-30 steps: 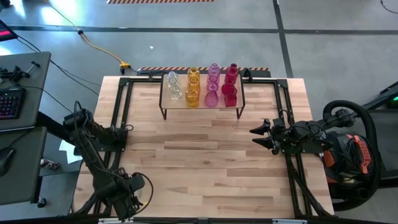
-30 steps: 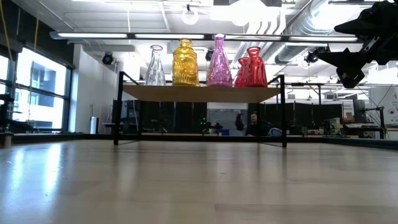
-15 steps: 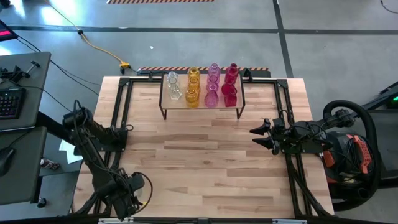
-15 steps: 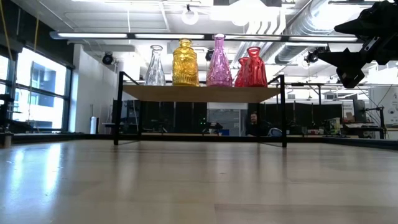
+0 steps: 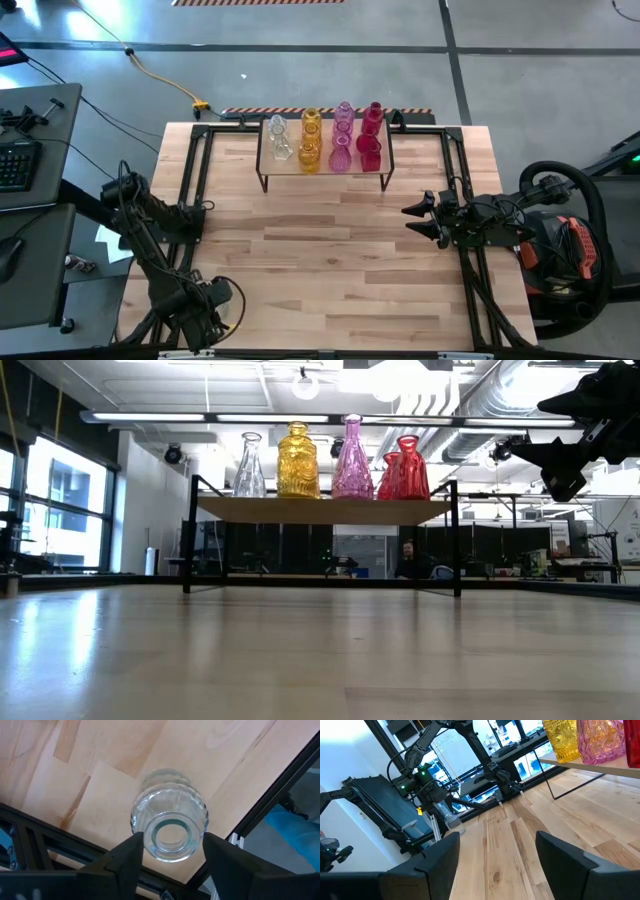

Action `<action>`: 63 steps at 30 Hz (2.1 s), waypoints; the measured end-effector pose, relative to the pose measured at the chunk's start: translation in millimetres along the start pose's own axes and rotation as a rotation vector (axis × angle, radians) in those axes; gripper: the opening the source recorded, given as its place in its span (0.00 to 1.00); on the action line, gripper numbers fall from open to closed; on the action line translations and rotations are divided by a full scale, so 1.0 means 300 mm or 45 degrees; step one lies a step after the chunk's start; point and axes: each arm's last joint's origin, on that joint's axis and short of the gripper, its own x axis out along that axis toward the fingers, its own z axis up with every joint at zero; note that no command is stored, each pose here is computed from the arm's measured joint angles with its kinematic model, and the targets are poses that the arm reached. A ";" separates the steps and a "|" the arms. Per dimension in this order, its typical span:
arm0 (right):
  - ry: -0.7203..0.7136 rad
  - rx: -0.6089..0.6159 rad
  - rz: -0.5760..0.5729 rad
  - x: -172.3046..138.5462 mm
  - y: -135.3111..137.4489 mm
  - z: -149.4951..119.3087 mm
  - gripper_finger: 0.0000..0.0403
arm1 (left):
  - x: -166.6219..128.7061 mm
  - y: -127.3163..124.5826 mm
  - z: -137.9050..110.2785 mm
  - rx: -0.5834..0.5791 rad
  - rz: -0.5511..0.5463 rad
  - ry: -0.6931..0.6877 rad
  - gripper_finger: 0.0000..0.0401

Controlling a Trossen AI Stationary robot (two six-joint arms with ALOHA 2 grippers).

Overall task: Sort vases onto shelf
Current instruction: Put the transparent vase aligned with the other transparent vases on the shelf

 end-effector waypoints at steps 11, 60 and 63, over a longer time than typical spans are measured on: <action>0.000 0.000 0.000 0.000 0.000 0.000 0.61 | -0.001 0.006 0.000 -0.002 0.025 0.002 0.36; 0.000 0.000 0.000 0.000 0.000 0.000 0.61 | -0.340 0.404 0.286 0.101 -0.192 -0.037 0.36; 0.000 0.000 0.000 0.000 0.000 0.000 0.61 | -0.346 0.445 0.317 0.127 -0.157 -0.034 0.36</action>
